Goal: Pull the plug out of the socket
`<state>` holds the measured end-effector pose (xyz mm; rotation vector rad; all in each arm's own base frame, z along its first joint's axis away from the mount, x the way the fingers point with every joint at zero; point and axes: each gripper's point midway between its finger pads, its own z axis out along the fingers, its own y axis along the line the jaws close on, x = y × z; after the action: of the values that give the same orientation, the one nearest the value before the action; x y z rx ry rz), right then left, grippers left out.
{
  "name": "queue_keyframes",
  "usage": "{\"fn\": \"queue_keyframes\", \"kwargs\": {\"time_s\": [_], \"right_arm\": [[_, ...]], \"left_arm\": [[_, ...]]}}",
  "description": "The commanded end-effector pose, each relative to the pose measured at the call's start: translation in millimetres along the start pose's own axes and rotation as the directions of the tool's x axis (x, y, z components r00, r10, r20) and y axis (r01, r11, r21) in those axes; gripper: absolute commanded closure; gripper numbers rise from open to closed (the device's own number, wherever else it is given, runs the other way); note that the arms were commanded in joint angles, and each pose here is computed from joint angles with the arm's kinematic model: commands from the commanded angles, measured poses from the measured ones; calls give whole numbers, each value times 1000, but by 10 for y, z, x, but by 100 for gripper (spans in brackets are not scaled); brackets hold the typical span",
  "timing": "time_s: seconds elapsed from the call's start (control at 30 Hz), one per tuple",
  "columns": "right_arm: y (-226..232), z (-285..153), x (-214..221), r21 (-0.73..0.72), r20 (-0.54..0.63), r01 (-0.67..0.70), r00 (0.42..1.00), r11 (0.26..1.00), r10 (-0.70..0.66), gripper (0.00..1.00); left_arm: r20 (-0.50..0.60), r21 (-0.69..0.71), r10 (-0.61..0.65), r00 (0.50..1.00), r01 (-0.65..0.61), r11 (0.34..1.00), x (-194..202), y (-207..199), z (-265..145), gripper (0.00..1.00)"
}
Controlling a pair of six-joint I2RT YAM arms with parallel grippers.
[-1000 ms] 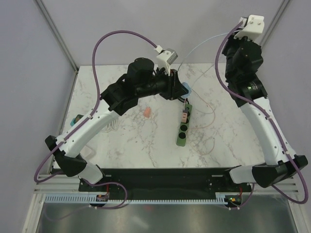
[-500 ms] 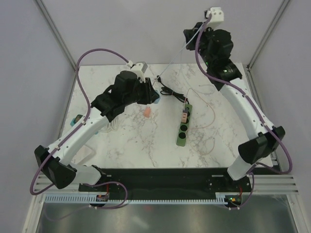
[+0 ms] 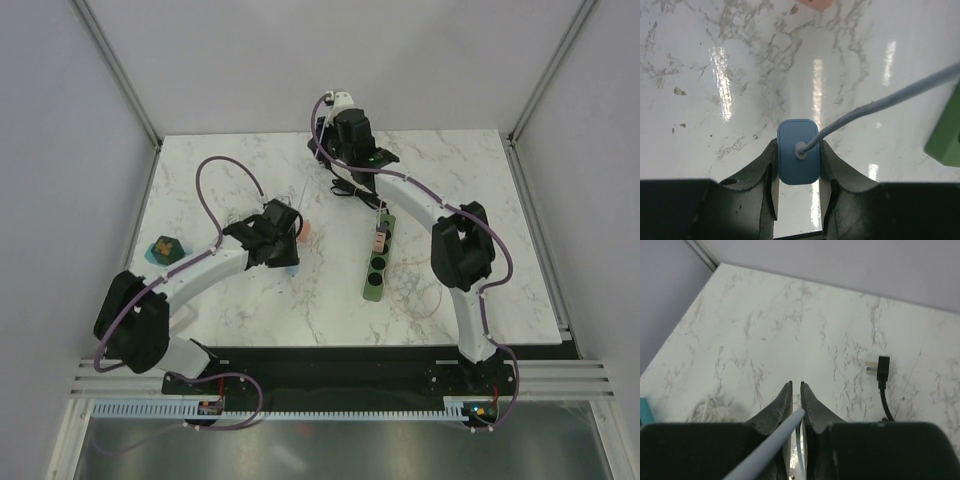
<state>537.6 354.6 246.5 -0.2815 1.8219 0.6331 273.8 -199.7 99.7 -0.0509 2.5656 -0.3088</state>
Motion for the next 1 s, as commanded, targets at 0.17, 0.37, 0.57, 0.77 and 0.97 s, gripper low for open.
{"fn": "queue_keyframes", "kwargs": {"time_s": [0.17, 0.37, 0.57, 0.77, 0.97], "right_arm": [[-210, -45, 764, 91, -296, -100, 947, 991, 123, 56], [-345, -278, 1065, 110, -460, -57, 882, 992, 101, 8], [-424, -663, 716, 136, -471, 11, 881, 991, 55, 2], [-620, -1153, 367, 258, -462, 117, 886, 959, 17, 2], [-634, -1469, 565, 191, -570, 204, 819, 960, -60, 2]], "left_arm": [[-110, -232, -87, 990, 60, 971, 270, 575, 513, 88], [-95, -231, -112, 989, 88, 969, 229, 576, 508, 35], [-65, -138, -100, 993, 91, 986, 94, 401, 312, 0], [35, -5, -74, 997, 74, 997, -175, 203, -89, 0], [75, 192, -54, 996, 39, 981, -297, -116, -452, 6]]}}
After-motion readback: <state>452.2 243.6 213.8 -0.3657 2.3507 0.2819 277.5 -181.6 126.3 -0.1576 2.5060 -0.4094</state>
